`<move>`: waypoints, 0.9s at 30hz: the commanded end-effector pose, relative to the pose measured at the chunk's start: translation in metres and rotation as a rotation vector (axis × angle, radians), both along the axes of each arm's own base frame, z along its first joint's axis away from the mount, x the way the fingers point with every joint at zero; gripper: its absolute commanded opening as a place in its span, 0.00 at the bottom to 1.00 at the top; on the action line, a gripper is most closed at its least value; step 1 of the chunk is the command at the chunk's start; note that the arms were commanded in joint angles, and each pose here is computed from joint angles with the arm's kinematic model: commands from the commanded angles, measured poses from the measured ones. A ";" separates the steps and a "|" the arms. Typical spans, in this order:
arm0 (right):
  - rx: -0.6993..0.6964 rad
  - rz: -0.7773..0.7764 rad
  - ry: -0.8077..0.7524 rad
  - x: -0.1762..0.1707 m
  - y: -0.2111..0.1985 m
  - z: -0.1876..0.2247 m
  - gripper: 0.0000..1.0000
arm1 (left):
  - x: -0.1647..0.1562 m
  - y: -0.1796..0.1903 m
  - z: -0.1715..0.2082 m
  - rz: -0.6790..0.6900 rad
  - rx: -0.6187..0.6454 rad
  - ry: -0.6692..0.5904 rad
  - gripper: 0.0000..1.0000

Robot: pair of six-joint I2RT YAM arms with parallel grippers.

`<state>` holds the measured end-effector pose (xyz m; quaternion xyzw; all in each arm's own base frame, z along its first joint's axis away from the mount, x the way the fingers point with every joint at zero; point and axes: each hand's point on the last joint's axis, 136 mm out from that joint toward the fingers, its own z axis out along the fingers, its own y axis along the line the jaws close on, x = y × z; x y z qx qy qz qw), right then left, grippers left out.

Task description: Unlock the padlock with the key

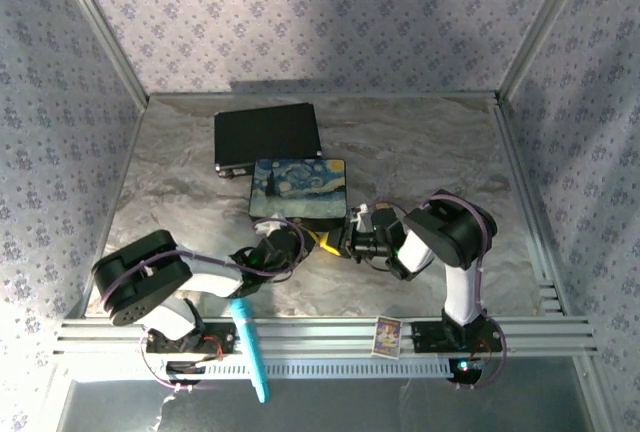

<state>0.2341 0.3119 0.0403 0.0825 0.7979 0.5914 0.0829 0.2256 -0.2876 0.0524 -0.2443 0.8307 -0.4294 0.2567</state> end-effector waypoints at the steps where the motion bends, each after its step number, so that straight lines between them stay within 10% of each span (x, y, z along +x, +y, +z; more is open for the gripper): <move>1: 0.072 0.029 -0.137 0.002 0.020 0.030 0.02 | -0.032 -0.058 0.036 -0.218 -0.178 0.017 0.00; 8: -0.072 -0.005 -0.132 -0.006 -0.011 0.006 0.32 | -0.024 -0.038 0.019 -0.126 -0.091 0.076 0.00; 21: -0.431 0.046 -0.218 -0.024 -0.055 -0.010 0.40 | -0.018 -0.009 0.002 -0.040 -0.018 0.124 0.00; 27: -0.711 0.212 -0.551 -0.027 -0.060 0.011 0.41 | -0.020 -0.008 0.001 -0.050 -0.004 0.134 0.00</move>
